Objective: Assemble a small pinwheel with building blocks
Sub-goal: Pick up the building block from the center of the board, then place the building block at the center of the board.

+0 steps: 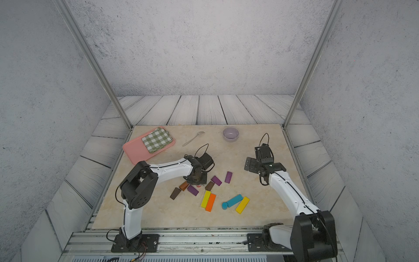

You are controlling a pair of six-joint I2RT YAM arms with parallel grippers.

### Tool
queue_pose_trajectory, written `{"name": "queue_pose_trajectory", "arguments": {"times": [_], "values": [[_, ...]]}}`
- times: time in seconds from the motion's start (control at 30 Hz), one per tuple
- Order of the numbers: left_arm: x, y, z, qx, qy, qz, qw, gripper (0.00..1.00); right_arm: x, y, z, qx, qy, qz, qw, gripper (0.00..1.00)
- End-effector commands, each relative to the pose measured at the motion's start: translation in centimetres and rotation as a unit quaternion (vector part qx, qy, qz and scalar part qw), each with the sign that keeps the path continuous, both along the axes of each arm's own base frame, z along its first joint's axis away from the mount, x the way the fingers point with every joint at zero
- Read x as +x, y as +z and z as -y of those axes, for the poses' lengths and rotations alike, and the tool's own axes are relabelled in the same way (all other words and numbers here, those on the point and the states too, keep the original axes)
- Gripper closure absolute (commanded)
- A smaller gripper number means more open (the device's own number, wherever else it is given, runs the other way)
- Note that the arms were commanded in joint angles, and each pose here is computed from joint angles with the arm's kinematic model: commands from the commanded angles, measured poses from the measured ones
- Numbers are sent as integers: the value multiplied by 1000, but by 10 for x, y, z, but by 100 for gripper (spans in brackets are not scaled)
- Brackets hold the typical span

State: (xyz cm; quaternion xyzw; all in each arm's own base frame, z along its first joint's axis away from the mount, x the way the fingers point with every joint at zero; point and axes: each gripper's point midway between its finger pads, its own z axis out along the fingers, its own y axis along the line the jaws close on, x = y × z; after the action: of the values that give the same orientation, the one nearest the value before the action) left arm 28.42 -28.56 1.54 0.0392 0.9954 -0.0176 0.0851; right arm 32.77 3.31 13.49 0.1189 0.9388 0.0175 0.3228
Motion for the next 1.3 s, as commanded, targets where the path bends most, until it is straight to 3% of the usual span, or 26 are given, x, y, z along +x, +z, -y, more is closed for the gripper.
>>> {"name": "queue_pose_trajectory", "arguments": {"times": [0.0,0.33,0.53,1.17,1.27], "values": [[3,4,-14,24,2,1,1000,76,-2,-2,5,-11,-6,-2,1000,1],[83,55,-66,46,36,49,997,77,-1,-4,7,-17,-10,-3,1000,1],[120,54,-75,29,53,54,997,77,0,-4,7,-19,-10,-4,1000,1],[124,2,-77,25,66,11,997,73,0,-5,8,-22,-11,-7,1000,1],[126,-1,-78,28,67,12,997,68,0,-4,6,-18,-8,-6,1000,1]]}}
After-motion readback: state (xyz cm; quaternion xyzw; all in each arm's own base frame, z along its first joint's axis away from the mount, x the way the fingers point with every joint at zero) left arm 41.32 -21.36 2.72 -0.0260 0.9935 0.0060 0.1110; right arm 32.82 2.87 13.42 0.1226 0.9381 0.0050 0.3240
